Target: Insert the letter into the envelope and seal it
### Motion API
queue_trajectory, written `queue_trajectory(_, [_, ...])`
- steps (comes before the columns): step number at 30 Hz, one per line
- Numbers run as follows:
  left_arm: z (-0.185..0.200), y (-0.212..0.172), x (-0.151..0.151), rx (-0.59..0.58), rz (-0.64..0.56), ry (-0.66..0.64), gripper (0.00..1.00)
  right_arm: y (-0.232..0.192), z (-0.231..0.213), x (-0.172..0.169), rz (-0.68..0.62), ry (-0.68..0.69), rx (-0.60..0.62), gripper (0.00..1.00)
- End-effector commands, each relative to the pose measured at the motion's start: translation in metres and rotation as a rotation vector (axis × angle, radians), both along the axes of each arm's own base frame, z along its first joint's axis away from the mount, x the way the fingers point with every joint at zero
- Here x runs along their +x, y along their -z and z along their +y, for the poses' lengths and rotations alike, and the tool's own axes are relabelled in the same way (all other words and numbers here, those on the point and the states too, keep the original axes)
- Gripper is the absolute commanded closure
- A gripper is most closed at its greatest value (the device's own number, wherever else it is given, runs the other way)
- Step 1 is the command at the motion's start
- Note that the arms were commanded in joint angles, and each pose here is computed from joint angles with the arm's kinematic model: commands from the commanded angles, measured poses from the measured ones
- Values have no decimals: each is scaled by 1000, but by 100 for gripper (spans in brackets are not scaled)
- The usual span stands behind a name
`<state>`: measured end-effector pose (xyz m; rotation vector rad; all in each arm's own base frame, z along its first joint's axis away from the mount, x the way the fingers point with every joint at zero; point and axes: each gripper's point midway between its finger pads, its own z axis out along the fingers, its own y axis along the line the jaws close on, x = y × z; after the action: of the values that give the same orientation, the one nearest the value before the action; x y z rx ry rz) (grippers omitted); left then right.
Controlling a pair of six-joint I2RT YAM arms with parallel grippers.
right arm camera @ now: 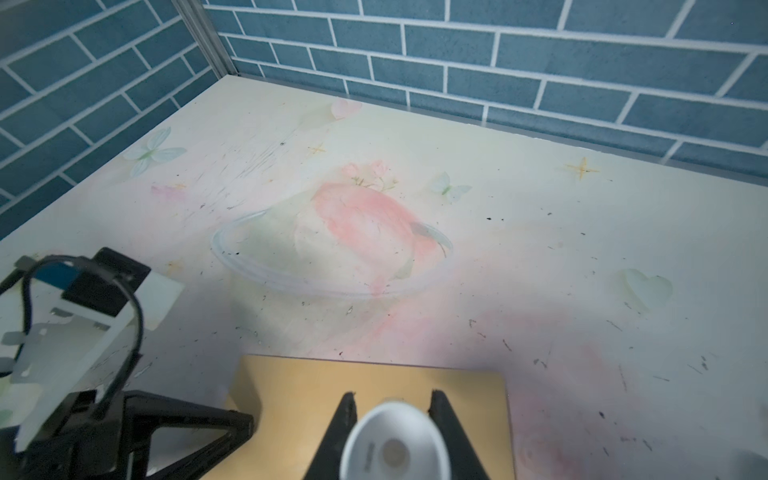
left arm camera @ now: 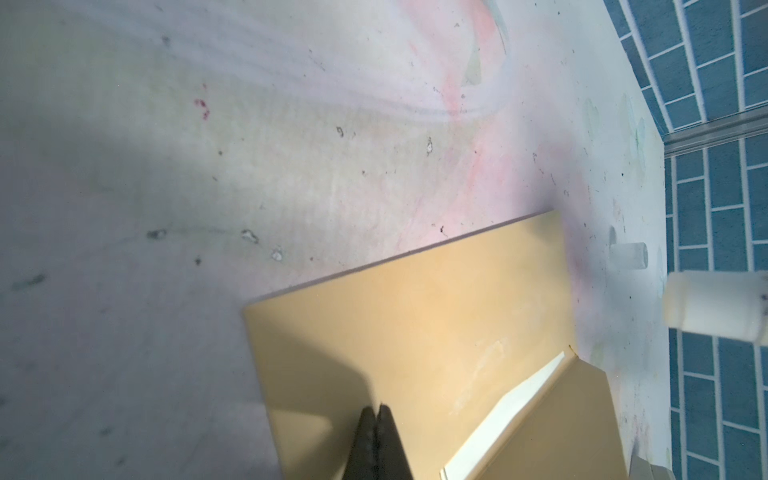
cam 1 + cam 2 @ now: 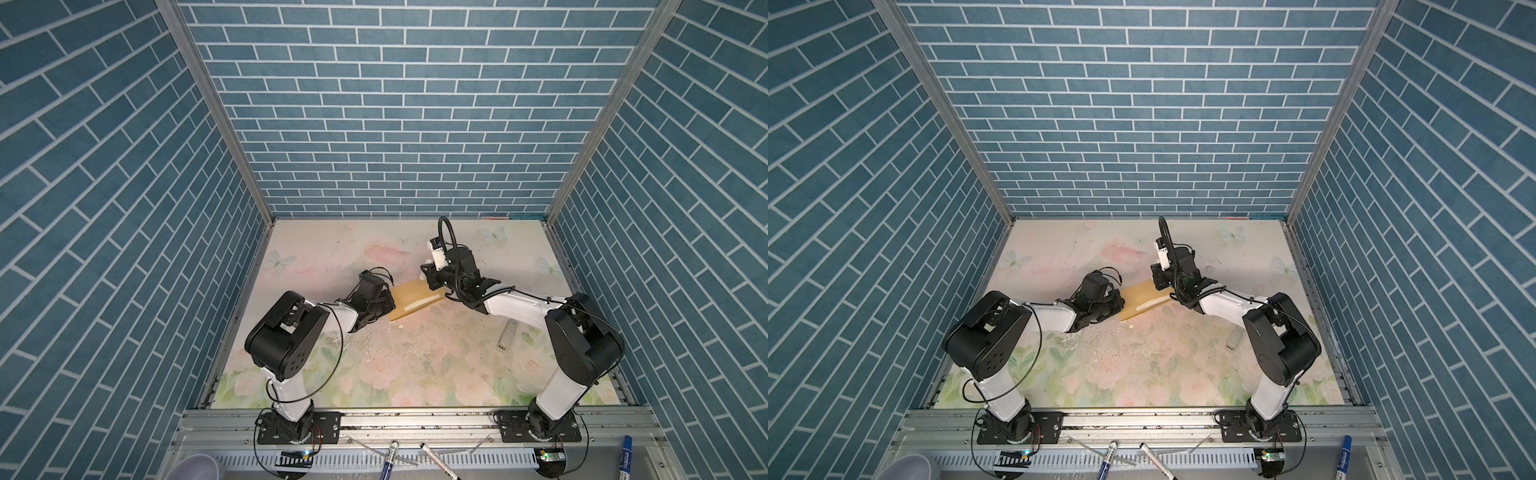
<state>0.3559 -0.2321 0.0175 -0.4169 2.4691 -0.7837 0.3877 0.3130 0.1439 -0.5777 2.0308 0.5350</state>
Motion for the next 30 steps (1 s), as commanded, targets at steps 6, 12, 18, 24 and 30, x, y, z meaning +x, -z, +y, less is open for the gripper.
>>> queue_trajectory(6, [42,74,-58,192,276,-24,100,0,48,-22,-12,-118,-17,100])
queue_trajectory(12, [41,75,-58,188,275,-25,100,11,64,-29,-14,-150,-66,100])
queue_trajectory(18, [41,75,-59,185,275,-27,100,24,73,-33,5,-169,-78,100])
queue_trajectory(24, [41,75,-59,184,274,-27,100,34,78,-36,17,-177,-81,100])
queue_trajectory(30, [41,74,-58,183,271,-26,100,38,83,-36,19,-185,-77,100])
